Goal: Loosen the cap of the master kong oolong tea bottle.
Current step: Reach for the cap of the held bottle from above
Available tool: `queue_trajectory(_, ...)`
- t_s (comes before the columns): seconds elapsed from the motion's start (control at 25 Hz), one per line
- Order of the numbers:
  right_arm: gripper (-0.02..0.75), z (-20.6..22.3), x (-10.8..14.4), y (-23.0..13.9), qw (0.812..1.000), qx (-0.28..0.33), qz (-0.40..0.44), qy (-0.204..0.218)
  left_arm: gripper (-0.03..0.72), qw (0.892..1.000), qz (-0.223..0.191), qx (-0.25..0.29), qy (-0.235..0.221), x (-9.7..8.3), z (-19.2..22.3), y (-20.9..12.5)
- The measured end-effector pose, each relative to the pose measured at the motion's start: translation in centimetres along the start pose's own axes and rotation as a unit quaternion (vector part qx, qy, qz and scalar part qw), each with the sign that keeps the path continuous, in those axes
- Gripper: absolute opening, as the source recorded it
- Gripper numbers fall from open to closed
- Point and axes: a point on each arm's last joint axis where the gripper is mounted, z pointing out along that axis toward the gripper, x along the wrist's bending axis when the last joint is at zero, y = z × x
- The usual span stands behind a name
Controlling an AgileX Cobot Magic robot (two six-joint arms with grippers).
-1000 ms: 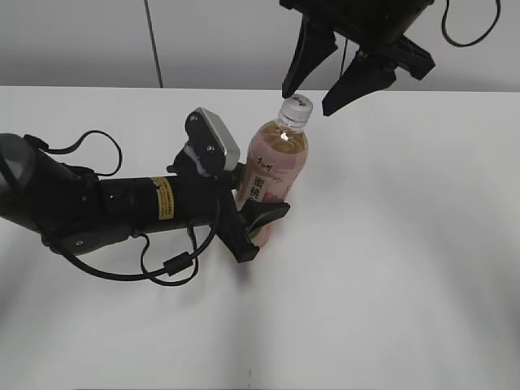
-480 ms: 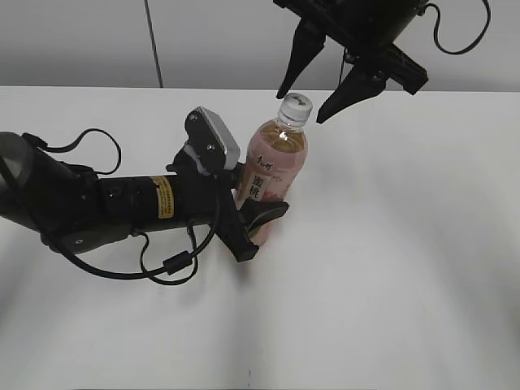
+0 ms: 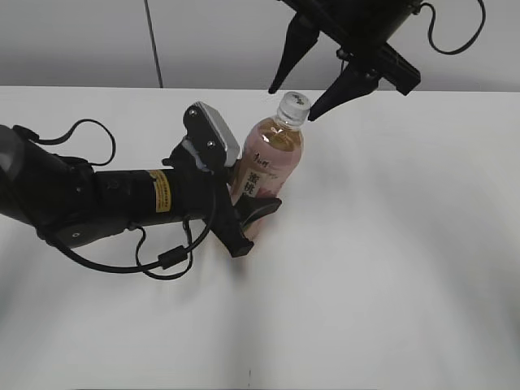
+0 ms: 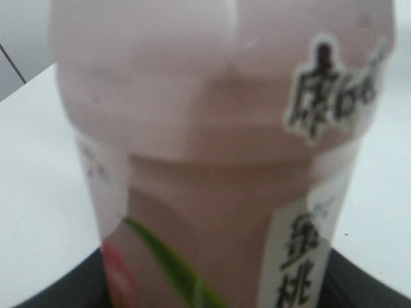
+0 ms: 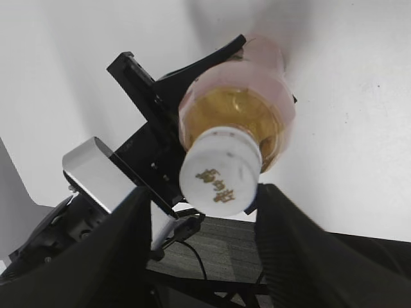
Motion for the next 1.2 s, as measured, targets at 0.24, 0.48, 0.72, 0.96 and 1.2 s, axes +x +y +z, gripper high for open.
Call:
queue_trajectory(0.24, 0.396, 0.00, -0.13, 0.17, 1.000, -0.010, 0.013, -0.007, 0.382, 1.000, 0.005, 0.003, 0.002, 0.03, -0.02, -0.02)
queue_trajectory(0.48, 0.396, 0.12, -0.33, 0.33, 1.000, -0.014, 0.017, -0.016, 0.382, 1.000, 0.008, 0.004, 0.001, 0.03, -0.02, -0.04)
queue_trajectory(0.72, 0.396, 0.44, -0.44, 0.49, 1.000, -0.012, 0.018, -0.019, 0.382, 1.000, 0.009, 0.005, 0.002, 0.04, -0.02, -0.05)
queue_trajectory(0.96, 0.319, 0.35, -0.40, 0.54, 1.000, -0.016, 0.016, -0.020, 0.382, 1.000, 0.010, 0.005, 0.002, 0.04, -0.02, -0.05)
queue_trajectory(1.2, 0.287, 0.43, -0.45, 0.60, 1.000, -0.015, 0.013, -0.022, 0.382, 1.000, 0.008, 0.004, 0.003, 0.07, -0.02, -0.05)
